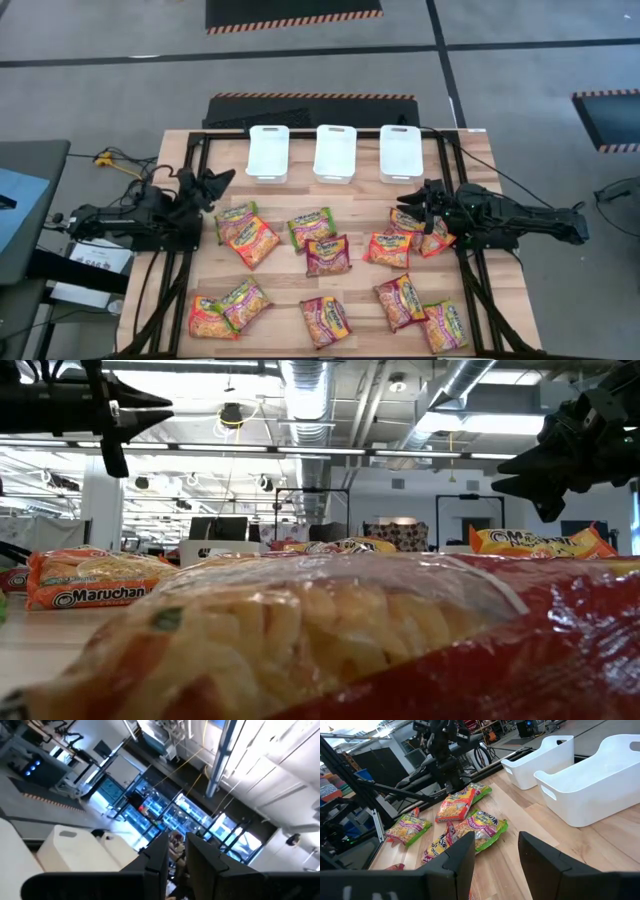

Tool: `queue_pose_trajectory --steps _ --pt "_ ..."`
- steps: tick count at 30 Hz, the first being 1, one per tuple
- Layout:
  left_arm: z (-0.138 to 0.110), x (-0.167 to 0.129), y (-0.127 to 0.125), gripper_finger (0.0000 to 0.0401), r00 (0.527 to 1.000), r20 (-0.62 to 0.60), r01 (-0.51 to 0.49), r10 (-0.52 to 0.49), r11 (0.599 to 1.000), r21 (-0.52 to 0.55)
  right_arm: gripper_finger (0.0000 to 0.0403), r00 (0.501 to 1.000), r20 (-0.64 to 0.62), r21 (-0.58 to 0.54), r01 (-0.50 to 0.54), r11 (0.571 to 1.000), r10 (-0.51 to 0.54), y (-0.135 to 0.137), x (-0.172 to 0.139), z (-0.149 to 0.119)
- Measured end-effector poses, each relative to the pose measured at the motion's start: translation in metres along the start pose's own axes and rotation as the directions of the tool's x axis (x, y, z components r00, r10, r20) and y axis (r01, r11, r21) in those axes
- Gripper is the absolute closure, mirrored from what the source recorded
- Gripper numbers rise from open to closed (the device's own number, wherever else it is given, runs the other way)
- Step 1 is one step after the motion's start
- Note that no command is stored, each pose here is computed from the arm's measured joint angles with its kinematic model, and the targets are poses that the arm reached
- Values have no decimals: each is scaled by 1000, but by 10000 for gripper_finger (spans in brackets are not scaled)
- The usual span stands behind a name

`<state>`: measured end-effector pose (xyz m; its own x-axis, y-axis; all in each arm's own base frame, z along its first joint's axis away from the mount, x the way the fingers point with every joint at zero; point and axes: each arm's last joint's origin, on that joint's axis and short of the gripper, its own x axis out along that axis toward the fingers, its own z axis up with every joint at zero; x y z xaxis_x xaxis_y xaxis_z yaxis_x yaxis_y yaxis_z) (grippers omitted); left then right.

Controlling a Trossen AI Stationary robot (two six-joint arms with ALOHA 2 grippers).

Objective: Sort Maruchan noodles
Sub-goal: Put the red noodle pack into the left white bin

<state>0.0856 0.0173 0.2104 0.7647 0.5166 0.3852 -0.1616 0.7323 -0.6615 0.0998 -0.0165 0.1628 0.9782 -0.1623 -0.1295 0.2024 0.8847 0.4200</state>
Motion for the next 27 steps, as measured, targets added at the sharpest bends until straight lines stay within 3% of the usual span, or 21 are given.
queue_pose_trajectory --steps 4,13,22,27 --pt "1 0 -1 349 1000 6 13 -13 1000 -2 227 1000 0 0 0 1000 0 0 0 0" --pt "2 0 -1 330 1000 19 13 -16 988 152 227 1000 0 0 0 1000 0 0 0 0" --pt "0 0 0 258 1000 0 4 -4 971 238 227 1000 0 0 0 1000 0 0 0 0" --pt "-3 0 5 216 995 8 -100 102 959 264 227 1000 0 0 0 1000 0 0 0 0"
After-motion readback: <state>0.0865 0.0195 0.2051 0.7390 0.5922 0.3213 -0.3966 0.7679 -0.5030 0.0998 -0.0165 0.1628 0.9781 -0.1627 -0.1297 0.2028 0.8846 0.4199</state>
